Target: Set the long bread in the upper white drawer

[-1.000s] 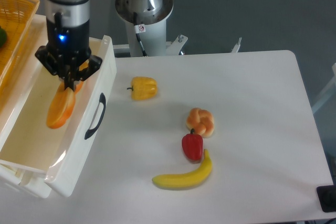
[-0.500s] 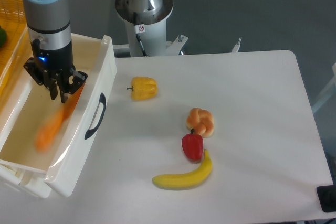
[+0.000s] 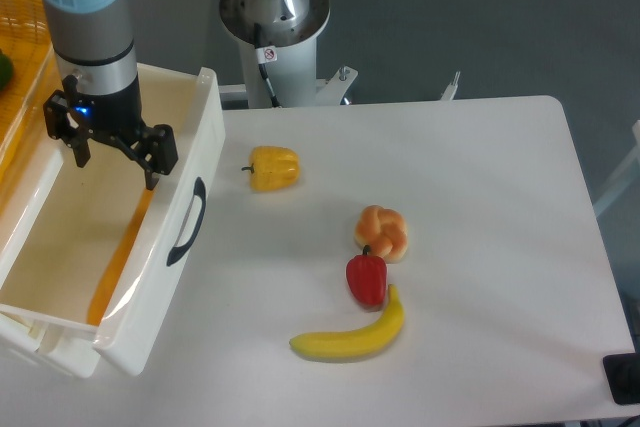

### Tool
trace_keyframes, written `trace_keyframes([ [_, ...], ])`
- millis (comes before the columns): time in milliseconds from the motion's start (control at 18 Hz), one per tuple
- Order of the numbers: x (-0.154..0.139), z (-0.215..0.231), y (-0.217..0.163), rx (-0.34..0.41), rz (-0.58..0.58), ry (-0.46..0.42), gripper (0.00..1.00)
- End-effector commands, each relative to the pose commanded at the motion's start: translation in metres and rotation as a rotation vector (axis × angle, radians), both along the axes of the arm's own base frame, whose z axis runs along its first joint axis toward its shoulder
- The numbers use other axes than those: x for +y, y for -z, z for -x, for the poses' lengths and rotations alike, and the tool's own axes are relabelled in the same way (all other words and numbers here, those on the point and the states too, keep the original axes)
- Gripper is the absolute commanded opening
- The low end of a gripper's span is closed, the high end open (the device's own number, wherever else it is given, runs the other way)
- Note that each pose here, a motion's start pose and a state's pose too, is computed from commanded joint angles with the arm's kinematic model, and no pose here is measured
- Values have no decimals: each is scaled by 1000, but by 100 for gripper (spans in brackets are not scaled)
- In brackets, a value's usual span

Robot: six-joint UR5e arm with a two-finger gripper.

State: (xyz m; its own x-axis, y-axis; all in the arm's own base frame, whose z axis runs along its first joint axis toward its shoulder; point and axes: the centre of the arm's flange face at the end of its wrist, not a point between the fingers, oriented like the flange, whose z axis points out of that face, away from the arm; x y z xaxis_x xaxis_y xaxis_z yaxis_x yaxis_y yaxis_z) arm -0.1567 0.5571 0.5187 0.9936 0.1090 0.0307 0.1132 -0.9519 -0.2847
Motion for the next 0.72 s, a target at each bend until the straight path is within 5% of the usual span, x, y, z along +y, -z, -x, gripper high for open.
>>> trace_keyframes([
  [333, -23, 26, -37, 35, -69, -32, 100],
  [722, -62, 126, -14, 54, -28, -101, 100],
])
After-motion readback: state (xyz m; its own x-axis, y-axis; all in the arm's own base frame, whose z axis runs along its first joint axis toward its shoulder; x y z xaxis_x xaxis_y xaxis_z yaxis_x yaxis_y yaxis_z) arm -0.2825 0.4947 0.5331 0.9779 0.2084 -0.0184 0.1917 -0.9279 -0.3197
